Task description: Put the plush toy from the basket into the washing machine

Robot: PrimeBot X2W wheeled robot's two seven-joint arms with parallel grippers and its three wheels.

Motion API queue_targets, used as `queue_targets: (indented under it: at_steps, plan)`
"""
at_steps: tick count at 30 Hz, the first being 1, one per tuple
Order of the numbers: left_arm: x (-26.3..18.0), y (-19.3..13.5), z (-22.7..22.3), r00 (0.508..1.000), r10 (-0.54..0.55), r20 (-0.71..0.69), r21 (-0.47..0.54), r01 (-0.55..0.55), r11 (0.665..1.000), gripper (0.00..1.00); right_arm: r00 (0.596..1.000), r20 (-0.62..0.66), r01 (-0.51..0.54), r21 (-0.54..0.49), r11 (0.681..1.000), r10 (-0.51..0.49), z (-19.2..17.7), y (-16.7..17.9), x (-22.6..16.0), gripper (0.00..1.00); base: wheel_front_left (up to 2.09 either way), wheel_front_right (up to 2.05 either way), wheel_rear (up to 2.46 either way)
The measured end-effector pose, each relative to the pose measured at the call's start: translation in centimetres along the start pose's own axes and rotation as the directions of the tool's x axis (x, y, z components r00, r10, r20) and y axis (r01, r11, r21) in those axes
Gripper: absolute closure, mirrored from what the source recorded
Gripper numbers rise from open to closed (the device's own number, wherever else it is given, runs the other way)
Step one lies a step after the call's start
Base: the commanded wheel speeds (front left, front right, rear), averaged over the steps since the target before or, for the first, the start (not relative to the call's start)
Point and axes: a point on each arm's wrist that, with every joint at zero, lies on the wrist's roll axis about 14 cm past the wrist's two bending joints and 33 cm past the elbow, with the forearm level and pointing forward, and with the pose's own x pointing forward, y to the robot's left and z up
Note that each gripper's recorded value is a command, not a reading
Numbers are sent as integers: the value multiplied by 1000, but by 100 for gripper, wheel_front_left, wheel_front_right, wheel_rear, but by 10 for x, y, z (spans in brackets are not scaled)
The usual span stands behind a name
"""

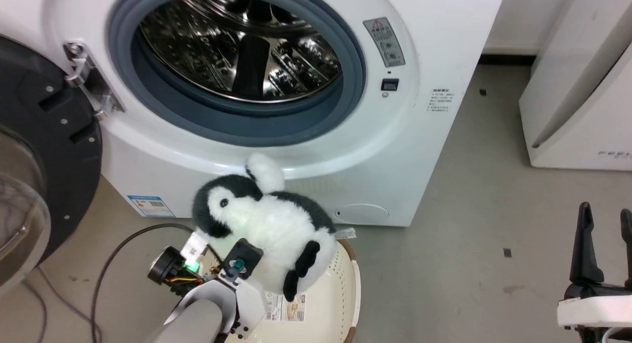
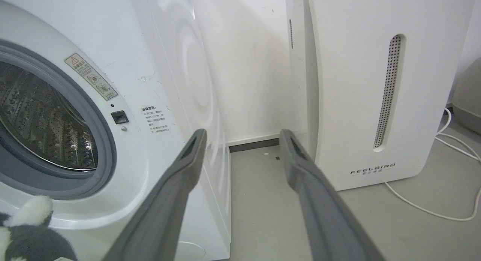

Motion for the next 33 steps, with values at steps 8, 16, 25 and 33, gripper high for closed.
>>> queue_targets:
  at_steps: [8,16,25,33]
  plan:
    - [-14,38,41,979,136,154,-41,-131,991,100,1000,20,-15,5,1000,15,8,5,-2,0,0,0,0]
    - [-15,70,73,943,227,243,-101,-208,973,100,1000,12,-12,3,1000,12,6,4,-6,0,0,0,0]
    - [11,96,99,918,272,288,-134,-243,961,100,999,-18,37,-15,999,-38,-4,-14,-7,0,0,0,0]
    - [53,111,114,914,275,298,-145,-242,959,100,996,-47,78,-37,996,-80,-17,-29,0,0,0,0,0]
